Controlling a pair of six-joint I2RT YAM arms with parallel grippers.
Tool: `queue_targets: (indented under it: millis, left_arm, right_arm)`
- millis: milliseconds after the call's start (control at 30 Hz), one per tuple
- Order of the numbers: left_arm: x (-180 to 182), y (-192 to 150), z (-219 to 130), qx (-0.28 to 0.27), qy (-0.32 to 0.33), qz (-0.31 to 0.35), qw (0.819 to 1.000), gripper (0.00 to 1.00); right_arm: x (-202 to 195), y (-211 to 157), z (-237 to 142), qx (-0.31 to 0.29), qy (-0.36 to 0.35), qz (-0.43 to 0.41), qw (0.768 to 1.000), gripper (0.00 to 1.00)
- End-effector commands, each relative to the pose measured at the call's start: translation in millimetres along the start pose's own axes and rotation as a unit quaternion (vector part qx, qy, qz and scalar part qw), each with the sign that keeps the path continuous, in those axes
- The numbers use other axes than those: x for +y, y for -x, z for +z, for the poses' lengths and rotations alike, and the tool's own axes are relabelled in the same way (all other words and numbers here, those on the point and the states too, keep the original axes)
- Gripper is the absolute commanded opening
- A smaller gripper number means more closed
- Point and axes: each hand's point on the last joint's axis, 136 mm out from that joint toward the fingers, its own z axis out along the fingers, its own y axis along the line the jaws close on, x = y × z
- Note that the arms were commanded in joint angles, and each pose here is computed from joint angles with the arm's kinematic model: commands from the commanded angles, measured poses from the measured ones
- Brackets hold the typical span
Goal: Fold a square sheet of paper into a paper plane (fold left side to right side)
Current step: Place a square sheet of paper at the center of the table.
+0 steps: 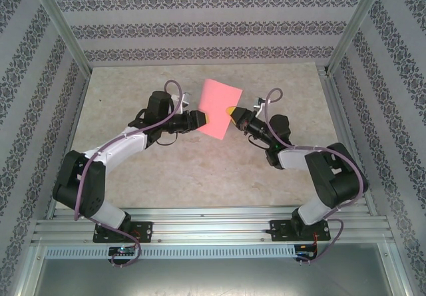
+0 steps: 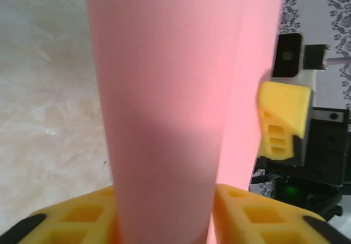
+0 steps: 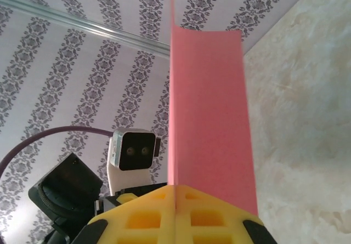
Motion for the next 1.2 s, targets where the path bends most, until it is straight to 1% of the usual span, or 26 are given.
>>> queue_targets:
  millis: [0,67,133,233,300,400,500,567,667,767,867,967,1167]
  left_arm:
    - [-12,15,-29,-0.040,0.039,0.059,0.997,0.72]
    - [-11,25,-51,-0.074,0.057,0.081,0.992,0.80]
    - [-12,34,-73,-0.110,0.067,0.103,0.986,0.87]
    - [-17,45,-105,-0.160,0.081,0.147,0.973,0.95]
    - [-25,49,-122,-0.188,0.084,0.181,0.962,0.98]
    - [-51,47,-140,-0.221,0.055,0.251,0.941,1.00]
    - [-89,34,-157,-0.246,-0.007,0.333,0.910,1.00]
    - [-106,26,-167,-0.257,-0.032,0.376,0.890,1.00]
    - [-127,13,-176,-0.255,-0.066,0.425,0.866,1.00]
    - [-140,3,-179,-0.245,-0.100,0.447,0.855,1.00]
    - [-148,-4,-177,-0.231,-0.130,0.454,0.851,1.00]
    - [-154,-11,-173,-0.209,-0.155,0.459,0.849,1.00]
    - [-170,-29,-160,-0.158,-0.204,0.476,0.841,0.99]
  right_arm:
    - [13,0,-8,0.028,-0.035,-0.096,0.994,0.00]
    - [24,-4,-17,0.056,-0.069,-0.166,0.982,0.00]
    - [36,-9,-27,0.092,-0.102,-0.243,0.960,0.00]
    - [63,-19,-43,0.151,-0.119,-0.338,0.921,0.00]
    - [82,-27,-53,0.185,-0.113,-0.381,0.899,0.00]
    - [118,-36,-64,0.222,-0.097,-0.437,0.866,0.00]
    - [147,-47,-72,0.246,-0.082,-0.489,0.833,0.00]
    - [166,-48,-77,0.243,-0.075,-0.522,0.814,0.00]
    - [192,-48,-83,0.221,-0.057,-0.564,0.793,0.00]
    - [214,-49,-90,0.197,-0.040,-0.599,0.776,0.00]
    - [229,-50,-95,0.177,-0.025,-0.624,0.761,0.00]
    - [241,-52,-98,0.161,-0.008,-0.637,0.754,0.00]
    - [258,-57,-102,0.139,0.030,-0.645,0.751,0.00]
